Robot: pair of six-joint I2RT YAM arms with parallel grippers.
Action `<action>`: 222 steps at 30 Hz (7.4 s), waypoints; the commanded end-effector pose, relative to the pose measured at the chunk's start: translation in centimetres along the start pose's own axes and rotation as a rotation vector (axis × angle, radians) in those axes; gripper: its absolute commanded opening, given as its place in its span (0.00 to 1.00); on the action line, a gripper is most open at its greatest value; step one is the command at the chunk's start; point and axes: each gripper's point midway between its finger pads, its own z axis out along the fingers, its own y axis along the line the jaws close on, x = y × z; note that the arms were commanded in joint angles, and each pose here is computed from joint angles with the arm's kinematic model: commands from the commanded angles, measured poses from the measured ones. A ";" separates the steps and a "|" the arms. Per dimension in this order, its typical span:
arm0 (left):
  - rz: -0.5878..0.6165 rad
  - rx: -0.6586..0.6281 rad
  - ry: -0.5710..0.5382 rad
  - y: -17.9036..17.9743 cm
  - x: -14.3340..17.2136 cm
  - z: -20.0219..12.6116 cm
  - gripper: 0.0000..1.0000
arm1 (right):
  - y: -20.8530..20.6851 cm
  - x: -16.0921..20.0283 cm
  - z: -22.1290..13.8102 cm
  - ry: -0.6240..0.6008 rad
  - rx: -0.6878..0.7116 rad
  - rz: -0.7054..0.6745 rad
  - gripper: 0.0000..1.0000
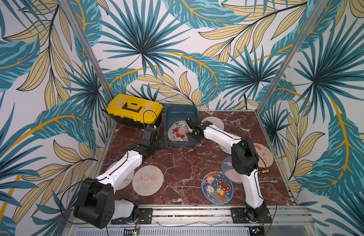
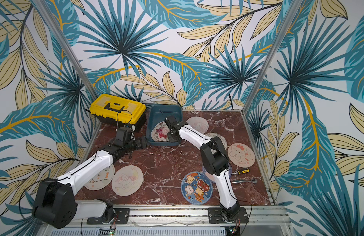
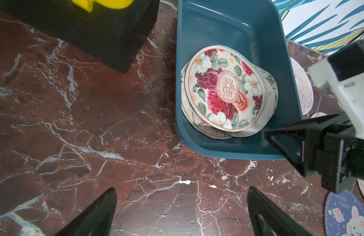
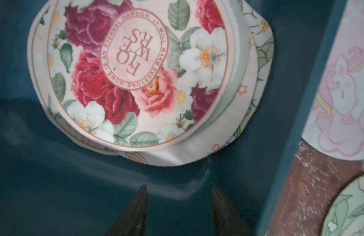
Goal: Put the coasters into the storage box
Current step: Adjust the storage box at the center of the board, then pick up the coaster from the center of the board, then place the coaster in the storage box.
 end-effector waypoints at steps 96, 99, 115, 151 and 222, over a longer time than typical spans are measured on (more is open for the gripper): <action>0.036 -0.344 0.338 2.3 12.4 -0.7 0.00 | 2.1 2.3 -10.3 -0.218 -0.318 0.022 0.54; 0.051 -0.303 0.301 0.8 10.5 -0.8 0.00 | 2.9 2.4 -10.8 -0.232 -0.363 0.000 0.54; 0.078 -0.078 0.119 -7.6 1.2 0.0 0.00 | 7.3 4.1 -12.8 -0.282 -0.551 -0.085 0.54; -0.049 0.160 0.050 -10.2 -3.4 -0.5 0.00 | 13.0 -0.3 -10.7 -0.345 -0.610 -0.001 0.08; -0.095 -0.220 -0.130 4.6 -0.9 -3.9 1.00 | 0.7 -4.6 1.1 -0.239 -0.127 0.208 0.00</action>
